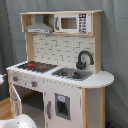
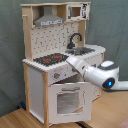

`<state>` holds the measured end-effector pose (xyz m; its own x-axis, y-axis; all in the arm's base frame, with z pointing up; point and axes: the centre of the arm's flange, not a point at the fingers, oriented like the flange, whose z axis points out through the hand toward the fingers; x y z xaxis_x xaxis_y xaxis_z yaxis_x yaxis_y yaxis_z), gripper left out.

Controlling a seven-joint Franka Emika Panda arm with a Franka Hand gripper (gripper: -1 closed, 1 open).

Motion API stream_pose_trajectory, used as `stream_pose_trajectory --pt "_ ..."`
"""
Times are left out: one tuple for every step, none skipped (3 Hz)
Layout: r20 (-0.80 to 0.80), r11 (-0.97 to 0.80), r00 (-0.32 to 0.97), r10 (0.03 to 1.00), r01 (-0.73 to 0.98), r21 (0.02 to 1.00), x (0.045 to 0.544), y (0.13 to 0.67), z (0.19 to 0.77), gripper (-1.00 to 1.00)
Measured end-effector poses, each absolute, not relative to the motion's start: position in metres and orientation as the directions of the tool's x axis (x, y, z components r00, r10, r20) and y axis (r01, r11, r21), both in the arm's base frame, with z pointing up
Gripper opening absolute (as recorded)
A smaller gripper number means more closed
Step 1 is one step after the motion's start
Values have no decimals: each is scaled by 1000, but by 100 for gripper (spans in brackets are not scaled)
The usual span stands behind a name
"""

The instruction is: Play with the kitchen

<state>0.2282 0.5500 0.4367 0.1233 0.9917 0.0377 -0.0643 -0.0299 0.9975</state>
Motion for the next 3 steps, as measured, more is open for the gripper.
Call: stream_pose_trajectory --pt "2 1 136 991 -23 1000 231 543 462 100" --pt "-34 30 151 988 25 999 234 535 482 100" --pt "-67 54 177 982 75 996 237 525 499 100"
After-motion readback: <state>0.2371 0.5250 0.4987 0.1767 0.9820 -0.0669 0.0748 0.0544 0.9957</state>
